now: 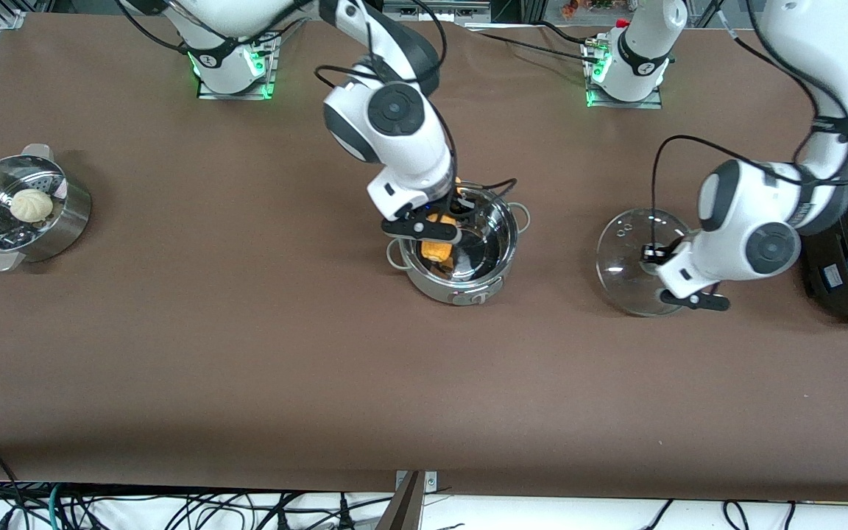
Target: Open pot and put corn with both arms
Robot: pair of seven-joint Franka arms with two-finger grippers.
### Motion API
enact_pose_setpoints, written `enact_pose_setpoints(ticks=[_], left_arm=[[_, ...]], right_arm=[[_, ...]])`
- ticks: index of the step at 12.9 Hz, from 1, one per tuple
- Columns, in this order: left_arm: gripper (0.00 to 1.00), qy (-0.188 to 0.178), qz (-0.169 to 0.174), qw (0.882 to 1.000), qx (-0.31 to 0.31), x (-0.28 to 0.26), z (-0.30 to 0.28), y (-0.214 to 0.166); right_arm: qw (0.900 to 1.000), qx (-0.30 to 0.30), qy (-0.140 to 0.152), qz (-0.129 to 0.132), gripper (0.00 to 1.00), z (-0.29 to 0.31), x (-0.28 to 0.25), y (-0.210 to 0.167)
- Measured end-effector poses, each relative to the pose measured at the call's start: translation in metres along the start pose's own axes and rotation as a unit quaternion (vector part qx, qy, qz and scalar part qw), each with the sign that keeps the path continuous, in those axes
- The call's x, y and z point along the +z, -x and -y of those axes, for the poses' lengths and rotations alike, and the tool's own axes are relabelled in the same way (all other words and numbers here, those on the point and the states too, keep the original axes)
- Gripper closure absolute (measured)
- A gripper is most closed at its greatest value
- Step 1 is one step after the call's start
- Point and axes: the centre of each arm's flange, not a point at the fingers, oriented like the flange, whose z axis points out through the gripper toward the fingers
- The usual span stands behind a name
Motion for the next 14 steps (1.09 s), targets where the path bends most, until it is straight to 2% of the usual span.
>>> enact_pose_setpoints(ticks=[1, 2, 3, 4, 5, 6, 8, 9, 10, 11, 13, 14], left_arm=[[0.50, 0.000, -0.005, 1.000, 0.002, 0.015, -0.005, 0.005], [0.44, -0.001, -0.007, 1.000, 0.003, 0.016, -0.007, 0.008], [0.33, -0.004, -0.016, 1.000, 0.005, -0.001, -0.008, 0.010], [0.20, -0.010, -0.025, 0.999, 0.017, -0.034, -0.011, 0.014], [0.10, -0.017, -0.030, 0.999, 0.032, -0.085, -0.017, 0.022], [0.00, -0.024, -0.028, 0.999, 0.038, -0.141, -0.022, 0.036], [0.00, -0.030, -0.028, 0.998, 0.039, -0.252, -0.028, 0.072], [0.00, -0.028, -0.039, 0.998, 0.037, -0.293, -0.030, 0.090], [0.00, -0.026, -0.055, 0.998, 0.036, -0.322, -0.032, 0.104], [0.00, -0.026, -0.064, 0.997, 0.037, -0.336, -0.034, 0.113], [0.00, -0.025, -0.062, 0.997, 0.041, -0.335, -0.038, 0.114], [0.00, -0.024, -0.059, 0.997, 0.041, -0.332, -0.037, 0.111]], right_arm=[[1.000, -0.002, 0.003, -0.003, 0.93, 0.004, 0.019, 0.001], [1.000, -0.005, 0.004, -0.006, 0.93, 0.007, 0.038, 0.004], [1.000, -0.008, 0.004, -0.008, 0.93, 0.010, 0.058, 0.008], [1.000, -0.010, 0.005, -0.007, 0.87, 0.011, 0.076, 0.012], [1.000, -0.010, 0.006, -0.006, 0.87, 0.012, 0.091, 0.016], [1.000, -0.008, 0.009, -0.005, 0.81, 0.013, 0.100, 0.019], [1.000, -0.008, 0.019, -0.001, 0.59, 0.014, 0.094, 0.021], [1.000, -0.007, 0.030, 0.001, 0.50, 0.014, 0.084, 0.019], [0.999, -0.006, 0.037, -0.003, 0.36, 0.014, 0.063, 0.013], [0.999, -0.007, 0.043, -0.008, 0.26, 0.011, 0.032, 0.003], [0.998, -0.038, 0.056, -0.017, 0.04, -0.012, -0.047, -0.030], [0.997, -0.051, 0.062, -0.021, 0.00, -0.031, -0.082, -0.049]])
